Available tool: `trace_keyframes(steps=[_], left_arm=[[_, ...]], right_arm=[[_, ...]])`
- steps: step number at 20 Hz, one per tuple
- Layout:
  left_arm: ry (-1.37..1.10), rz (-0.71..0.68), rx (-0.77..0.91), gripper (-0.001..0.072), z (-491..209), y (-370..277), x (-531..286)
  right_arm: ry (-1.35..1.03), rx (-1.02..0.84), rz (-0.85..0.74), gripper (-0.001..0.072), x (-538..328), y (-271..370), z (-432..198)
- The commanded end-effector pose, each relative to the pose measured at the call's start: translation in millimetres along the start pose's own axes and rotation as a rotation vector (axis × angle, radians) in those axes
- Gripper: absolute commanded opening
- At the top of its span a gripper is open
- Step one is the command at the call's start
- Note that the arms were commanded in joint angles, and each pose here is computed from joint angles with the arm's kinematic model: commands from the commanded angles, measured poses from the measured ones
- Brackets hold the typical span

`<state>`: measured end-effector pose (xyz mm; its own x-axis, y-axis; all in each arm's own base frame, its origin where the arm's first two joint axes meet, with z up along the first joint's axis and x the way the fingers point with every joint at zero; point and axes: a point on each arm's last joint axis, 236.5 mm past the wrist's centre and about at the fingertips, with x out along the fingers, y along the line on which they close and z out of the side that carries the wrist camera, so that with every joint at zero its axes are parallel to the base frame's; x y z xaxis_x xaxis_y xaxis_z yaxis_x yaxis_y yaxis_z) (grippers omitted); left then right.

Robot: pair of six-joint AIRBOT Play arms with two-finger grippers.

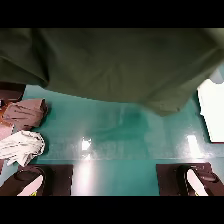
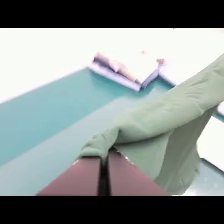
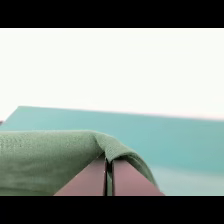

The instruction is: Fold the shirts.

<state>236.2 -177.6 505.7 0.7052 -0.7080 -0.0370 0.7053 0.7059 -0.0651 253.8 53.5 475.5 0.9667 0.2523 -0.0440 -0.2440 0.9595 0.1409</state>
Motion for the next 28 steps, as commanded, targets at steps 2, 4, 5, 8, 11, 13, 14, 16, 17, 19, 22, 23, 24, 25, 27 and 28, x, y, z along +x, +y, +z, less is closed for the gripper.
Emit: trace_keyframes(steps=[2,4,5,8,11,13,14,16,17,19,22,23,24,25,27,28], left_arm=[[0.018,-0.035,-0.001,0.0022,6,-31,-30],[0.156,-0.051,-0.049,0.0022,-31,-27,-22],[0.217,-0.054,-0.106,0.0022,-50,-22,-15],[0.326,-0.075,-0.209,0.0022,-87,-15,0],[0.332,-0.017,-0.211,0.0022,-101,13,20],[0.374,0.053,-0.249,0.0022,-127,47,43],[0.399,0.077,-0.28,0.0022,-145,64,57],[0.463,0.115,-0.368,0.0022,-193,98,93],[0.5,0.136,-0.417,0.0023,-224,117,112],[0.57,0.169,-0.471,0.0023,-285,152,147],[0.63,0.217,-0.529,0.0023,-363,197,191],[0.628,0.239,-0.547,0.0023,-380,209,202],[0.623,0.26,-0.561,0.0023,-395,220,210],[0.618,0.275,-0.568,0.0025,-403,227,216],[0.589,0.304,-0.573,0.0429,-407,238,222],[0.58,0.312,-0.574,0.0497,-405,242,221]], right_arm=[[-0.086,-0.108,0.002,0.002,-44,27,45],[-0.027,-0.123,0.01,0.002,-40,28,39],[0.006,-0.125,0.016,0.002,-35,27,35],[0.102,-0.071,0.019,0.002,-16,17,19],[0.246,0.025,0.01,0.002,20,-8,-23],[0.368,0.094,0.0,0.0019,52,-30,-65],[0.442,0.135,-0.004,0.0019,72,-44,-90],[0.578,0.22,-0.02,0.002,110,-72,-144],[0.628,0.257,-0.045,0.002,130,-90,-171],[0.683,0.281,-0.128,0.002,163,-129,-219],[0.748,0.307,-0.176,0.0021,202,-155,-282],[0.756,0.316,-0.18,0.0021,212,-160,-296],[0.758,0.32,-0.18,0.0022,222,-162,-307],[0.752,0.321,-0.181,0.0022,232,-163,-314],[0.732,0.322,-0.186,0.0039,247,-167,-322],[0.727,0.324,-0.19,0.0245,250,-170,-325]])
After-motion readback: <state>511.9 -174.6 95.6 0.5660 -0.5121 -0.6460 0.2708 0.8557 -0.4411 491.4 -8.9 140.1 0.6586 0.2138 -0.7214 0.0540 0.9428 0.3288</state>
